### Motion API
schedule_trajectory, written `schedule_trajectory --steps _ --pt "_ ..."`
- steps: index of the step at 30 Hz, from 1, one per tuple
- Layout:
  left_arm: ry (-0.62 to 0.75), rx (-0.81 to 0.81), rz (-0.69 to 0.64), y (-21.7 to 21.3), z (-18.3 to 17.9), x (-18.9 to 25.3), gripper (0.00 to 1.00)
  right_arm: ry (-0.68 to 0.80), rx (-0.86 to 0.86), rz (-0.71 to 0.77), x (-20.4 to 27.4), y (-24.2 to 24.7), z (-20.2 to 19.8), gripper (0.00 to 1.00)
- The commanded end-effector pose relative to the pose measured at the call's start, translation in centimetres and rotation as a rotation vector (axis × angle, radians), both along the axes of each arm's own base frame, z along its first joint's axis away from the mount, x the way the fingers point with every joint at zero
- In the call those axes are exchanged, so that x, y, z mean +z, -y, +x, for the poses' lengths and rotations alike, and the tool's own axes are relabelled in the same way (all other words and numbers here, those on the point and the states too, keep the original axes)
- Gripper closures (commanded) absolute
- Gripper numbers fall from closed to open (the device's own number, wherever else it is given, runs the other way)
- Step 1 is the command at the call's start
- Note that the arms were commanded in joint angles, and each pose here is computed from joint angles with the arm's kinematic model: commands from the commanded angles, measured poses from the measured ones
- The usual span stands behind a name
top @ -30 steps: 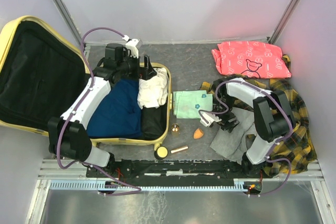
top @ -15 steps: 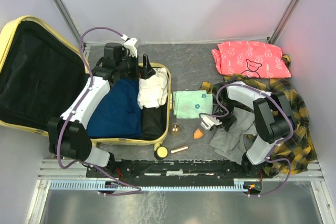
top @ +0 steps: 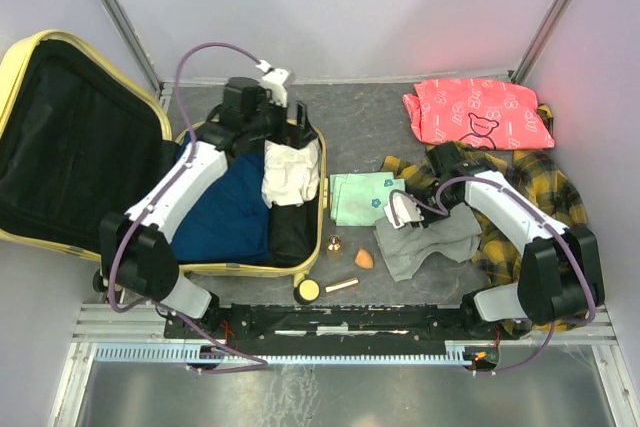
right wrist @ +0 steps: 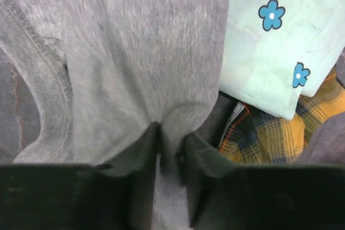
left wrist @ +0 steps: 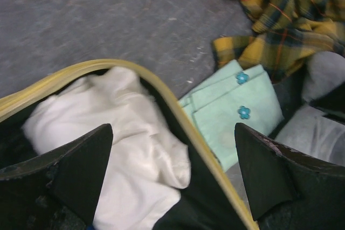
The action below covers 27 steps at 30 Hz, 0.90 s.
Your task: Pack the luggage
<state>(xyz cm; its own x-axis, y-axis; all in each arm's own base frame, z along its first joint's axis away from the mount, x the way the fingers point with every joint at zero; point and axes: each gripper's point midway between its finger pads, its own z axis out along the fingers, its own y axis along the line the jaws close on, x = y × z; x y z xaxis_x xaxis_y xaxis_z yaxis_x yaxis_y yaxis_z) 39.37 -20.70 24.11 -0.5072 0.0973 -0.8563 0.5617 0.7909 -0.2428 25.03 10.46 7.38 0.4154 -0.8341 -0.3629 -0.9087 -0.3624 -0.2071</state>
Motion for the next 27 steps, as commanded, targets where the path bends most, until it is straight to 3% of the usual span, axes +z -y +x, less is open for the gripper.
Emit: schedule_trajectory --steps 1,3,6,15,21,27 --pt "0.046 -0.119 -0.039 6.1 -0.5 1.0 0.01 0.081 -0.098 0.066 1.2 0.2 1.1 0.51" --pt "0.023 -0.195 -0.057 8.9 -1.3 0.5 0.01 0.082 -0.186 0.108 2.5 0.6 1.5 0.32" --pt "-0.013 -0.335 -0.085 13.4 -3.1 -0.1 0.0 0.113 -0.295 0.19 5.6 1.2 1.7 0.23" --pt "-0.169 -0.657 -0.087 24.1 -8.8 -5.9 0.07 0.216 -0.651 0.307 11.4 4.8 -0.3 0.15" --pt "-0.212 -0.805 -0.055 27.8 -12.8 -9.2 0.13 0.322 -1.045 0.424 14.2 7.6 0.4 0.09" --pt "-0.242 -0.848 -0.027 30.1 -13.9 -12.2 0.17 0.398 -1.373 0.569 16.8 9.8 2.3 0.06"
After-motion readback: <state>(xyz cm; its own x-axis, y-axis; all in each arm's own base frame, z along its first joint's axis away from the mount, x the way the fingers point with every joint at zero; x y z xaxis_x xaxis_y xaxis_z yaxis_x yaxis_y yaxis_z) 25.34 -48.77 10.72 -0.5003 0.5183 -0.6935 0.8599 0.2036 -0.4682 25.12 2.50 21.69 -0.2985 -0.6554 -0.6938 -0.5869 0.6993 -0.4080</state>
